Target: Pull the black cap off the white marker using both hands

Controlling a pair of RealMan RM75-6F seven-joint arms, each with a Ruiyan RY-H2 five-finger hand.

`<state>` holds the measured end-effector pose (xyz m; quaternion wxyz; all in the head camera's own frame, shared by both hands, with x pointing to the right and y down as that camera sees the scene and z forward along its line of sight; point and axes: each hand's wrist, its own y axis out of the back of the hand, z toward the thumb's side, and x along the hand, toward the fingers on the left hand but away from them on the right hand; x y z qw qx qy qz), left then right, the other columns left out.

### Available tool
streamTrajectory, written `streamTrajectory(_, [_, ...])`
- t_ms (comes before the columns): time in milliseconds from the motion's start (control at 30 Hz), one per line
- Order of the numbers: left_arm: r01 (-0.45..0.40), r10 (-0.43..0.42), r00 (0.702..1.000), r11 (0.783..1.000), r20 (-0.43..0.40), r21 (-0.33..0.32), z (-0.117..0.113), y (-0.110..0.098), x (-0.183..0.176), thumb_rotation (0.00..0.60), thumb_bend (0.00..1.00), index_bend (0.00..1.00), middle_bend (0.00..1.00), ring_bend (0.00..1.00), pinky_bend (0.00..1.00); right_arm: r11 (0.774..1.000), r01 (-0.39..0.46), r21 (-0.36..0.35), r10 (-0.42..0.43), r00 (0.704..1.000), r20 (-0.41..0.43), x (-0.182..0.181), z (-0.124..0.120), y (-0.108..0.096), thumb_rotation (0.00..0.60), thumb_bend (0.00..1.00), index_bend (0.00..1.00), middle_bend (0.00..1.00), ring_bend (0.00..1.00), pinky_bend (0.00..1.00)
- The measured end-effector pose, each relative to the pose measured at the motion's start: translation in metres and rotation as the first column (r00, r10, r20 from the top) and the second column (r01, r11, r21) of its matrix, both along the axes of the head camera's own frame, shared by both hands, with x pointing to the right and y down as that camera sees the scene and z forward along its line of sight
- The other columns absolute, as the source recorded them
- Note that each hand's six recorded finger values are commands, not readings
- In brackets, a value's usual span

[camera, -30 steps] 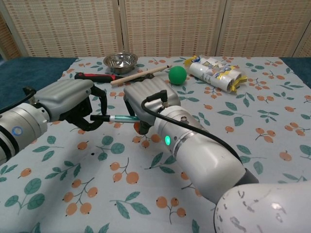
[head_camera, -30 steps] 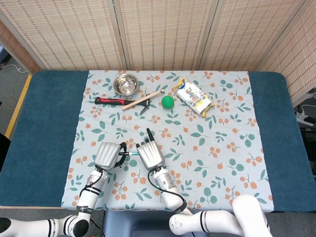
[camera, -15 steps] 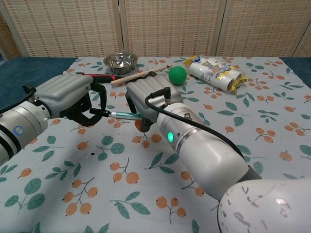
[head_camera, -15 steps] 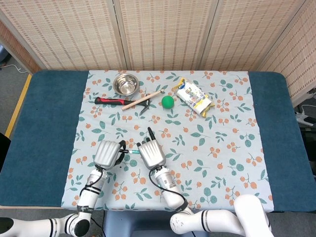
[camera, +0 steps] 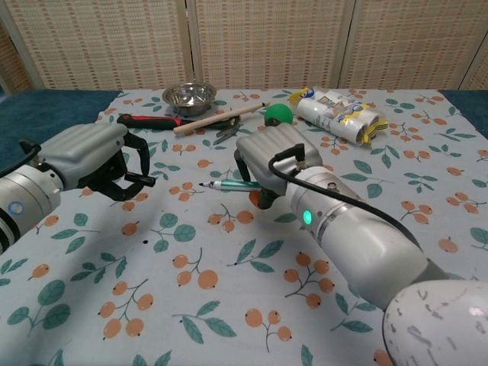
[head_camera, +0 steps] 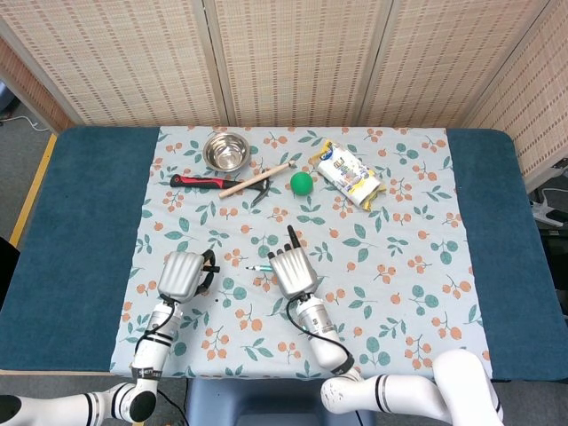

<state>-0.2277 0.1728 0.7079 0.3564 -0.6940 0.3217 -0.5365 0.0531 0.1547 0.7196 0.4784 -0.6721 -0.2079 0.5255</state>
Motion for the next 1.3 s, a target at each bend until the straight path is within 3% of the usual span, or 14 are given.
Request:
streamTrajectory(100, [-0.007,0.007,1.0,0.999,0.001,-0.038,0.011,0.007,-0.001,0.6,0.5,0.59,1.0,0.88,1.0,1.0,0.004,-0.009,-0.004,1.0,-0.013,0.007,0.006,0.002,0.6,0.41,0.62,0.66,0.39,0.03])
streamTrajectory(233, [-0.015,0.014,1.0,0.997,-0.024,-0.081,0.019,0.014,0.004,0.6,0.46,0.25,0.96,0.87,1.0,0.999,0.019,-0.033,-0.02,0.999,-0.041,0.011,0.011,0.007,0.6,0.41,0.17,0.36,0.25,0.01])
streamTrajectory(333, [-0.025,0.024,1.0,0.996,-0.017,-0.091,0.02,0.015,0.006,0.6,0.45,0.08,0.93,0.86,0.99,0.998,0.027,-0.058,-0.03,0.997,-0.065,0.014,0.013,0.011,0.6,0.37,0.0,0.22,0.15,0.0])
streamTrajectory(433, [-0.024,0.023,1.0,0.995,-0.014,-0.096,0.02,0.015,0.008,0.6,0.43,0.0,0.9,0.86,0.99,0.996,0.035,-0.08,-0.041,0.996,-0.076,0.015,0.011,0.015,0.6,0.27,0.0,0.2,0.13,0.0])
streamTrajectory(600, [-0.016,0.013,1.0,0.994,-0.025,-0.112,0.017,0.016,0.007,0.6,0.42,0.0,0.9,0.85,0.99,0.994,0.028,-0.106,-0.034,0.998,-0.057,0.02,0.005,0.018,0.6,0.23,0.0,0.18,0.12,0.0])
streamTrajectory(667, [-0.019,0.015,0.999,0.993,-0.035,-0.113,0.013,0.018,0.005,0.6,0.42,0.0,0.84,0.83,0.97,0.994,0.022,-0.111,-0.026,0.999,-0.039,0.024,-0.001,0.019,0.6,0.22,0.0,0.17,0.11,0.0])
streamTrajectory(700, [-0.022,0.016,0.999,0.993,-0.046,-0.112,0.009,0.02,0.003,0.6,0.42,0.0,0.76,0.78,0.95,0.994,0.02,-0.111,-0.023,0.999,-0.029,0.026,-0.005,0.019,0.6,0.22,0.0,0.15,0.09,0.0])
streamTrajectory(767, [-0.027,0.019,0.997,0.994,-0.07,-0.111,0.0,0.023,-0.001,0.6,0.42,0.0,0.51,0.56,0.83,0.994,0.015,-0.105,-0.015,1.0,-0.002,0.036,-0.017,0.019,0.6,0.2,0.0,0.1,0.04,0.0])
streamTrajectory(833, [-0.037,0.025,0.994,0.992,-0.103,-0.118,-0.012,0.029,-0.011,0.6,0.42,0.0,0.2,0.25,0.61,0.996,0.008,-0.088,-0.006,1.0,0.022,0.051,-0.032,0.019,0.6,0.2,0.0,0.05,0.01,0.0])
streamTrajectory(900, [-0.046,0.03,0.992,0.99,-0.122,-0.133,-0.026,0.037,-0.031,0.6,0.42,0.0,0.05,0.06,0.42,0.999,-0.006,-0.05,0.008,0.999,0.039,0.078,-0.051,0.019,0.6,0.2,0.0,0.01,0.0,0.0])
streamTrajectory(933, [-0.045,0.028,0.992,0.989,-0.125,-0.138,-0.032,0.041,-0.044,0.6,0.42,0.0,0.01,0.02,0.34,0.999,-0.016,-0.029,0.018,0.999,0.043,0.092,-0.059,0.019,0.6,0.2,0.0,0.0,0.0,0.0])
streamTrajectory(1100, [0.071,-0.089,0.986,0.989,-0.138,-0.132,-0.068,0.072,-0.124,0.6,0.42,0.0,0.0,0.0,0.12,0.982,-0.149,0.119,0.142,0.987,0.072,0.191,-0.107,0.035,0.6,0.2,0.0,0.0,0.0,0.0])
streamTrajectory(1167, [0.121,-0.134,0.982,0.987,-0.136,-0.102,-0.08,0.084,-0.149,0.6,0.42,0.0,0.0,0.0,0.09,0.955,-0.244,0.17,0.235,0.969,0.072,0.24,-0.124,0.051,0.6,0.19,0.0,0.0,0.0,0.0])
streamTrajectory(1300, [0.147,-0.143,0.986,0.988,-0.082,0.044,-0.115,0.09,-0.187,0.6,0.42,0.0,0.0,0.0,0.07,0.898,-0.376,0.227,0.376,0.926,0.044,0.319,-0.148,0.081,0.6,0.19,0.0,0.0,0.0,0.0])
